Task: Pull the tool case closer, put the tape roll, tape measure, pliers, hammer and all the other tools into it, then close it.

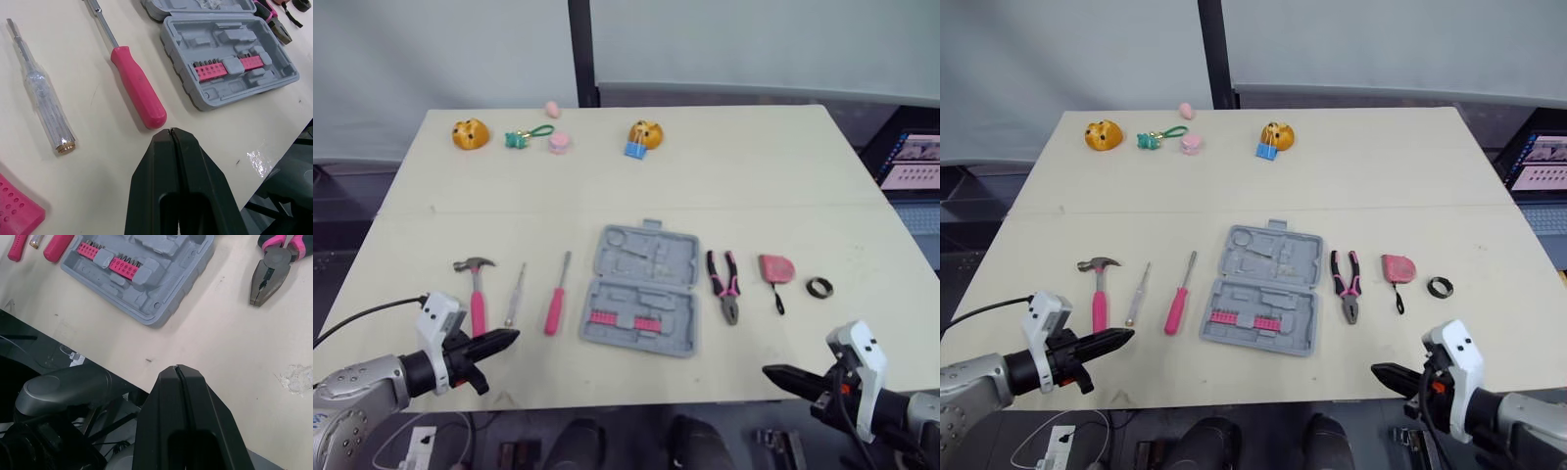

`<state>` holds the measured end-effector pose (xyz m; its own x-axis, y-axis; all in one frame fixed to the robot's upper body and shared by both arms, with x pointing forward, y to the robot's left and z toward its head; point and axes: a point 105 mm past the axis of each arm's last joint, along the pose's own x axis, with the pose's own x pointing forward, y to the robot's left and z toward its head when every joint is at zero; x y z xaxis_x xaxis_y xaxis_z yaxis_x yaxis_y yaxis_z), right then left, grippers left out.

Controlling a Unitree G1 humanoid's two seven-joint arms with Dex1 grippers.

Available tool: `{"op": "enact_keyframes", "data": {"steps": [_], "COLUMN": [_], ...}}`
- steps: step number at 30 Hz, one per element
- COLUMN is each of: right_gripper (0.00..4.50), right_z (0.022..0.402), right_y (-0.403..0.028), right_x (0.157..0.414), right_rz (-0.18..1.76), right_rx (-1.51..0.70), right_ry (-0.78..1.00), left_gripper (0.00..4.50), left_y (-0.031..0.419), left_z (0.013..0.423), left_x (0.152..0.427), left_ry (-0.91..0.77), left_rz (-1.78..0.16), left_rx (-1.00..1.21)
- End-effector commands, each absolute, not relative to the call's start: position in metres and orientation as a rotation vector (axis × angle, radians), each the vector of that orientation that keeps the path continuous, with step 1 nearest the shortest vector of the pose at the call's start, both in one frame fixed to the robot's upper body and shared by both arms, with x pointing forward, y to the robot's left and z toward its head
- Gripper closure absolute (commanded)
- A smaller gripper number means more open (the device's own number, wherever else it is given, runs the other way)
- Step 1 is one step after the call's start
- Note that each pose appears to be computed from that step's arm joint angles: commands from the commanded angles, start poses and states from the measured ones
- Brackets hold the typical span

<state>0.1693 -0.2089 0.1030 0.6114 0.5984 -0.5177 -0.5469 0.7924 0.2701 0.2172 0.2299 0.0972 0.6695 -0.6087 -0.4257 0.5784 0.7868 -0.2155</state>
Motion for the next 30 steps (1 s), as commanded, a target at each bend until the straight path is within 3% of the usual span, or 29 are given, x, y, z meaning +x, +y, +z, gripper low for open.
{"op": "enact_keyframes", "data": {"steps": [1,10,15,30], "right_gripper": [4.50,4.50,4.50,4.50], "right_z": [0.107,0.109,0.123,0.136], "right_y": [-0.206,-0.207,-0.209,-0.212], "right_x": [0.168,0.168,0.176,0.252], "right_rz": [0.677,0.676,0.689,0.614], "right_rx": [0.077,0.076,0.022,-0.116], "right_ry": [0.620,0.617,0.583,0.530], "left_gripper": [4.45,4.45,4.45,4.45], "left_y": [0.227,0.225,0.220,0.186], "left_z": [0.106,0.118,0.137,0.126], "left_x": [0.217,0.229,0.254,0.329], "left_ry": [0.469,0.414,0.418,0.486], "left_rz": [-0.688,-0.702,-0.802,-0.955], "left_rx": [-0.036,-0.042,0.046,0.224]}}
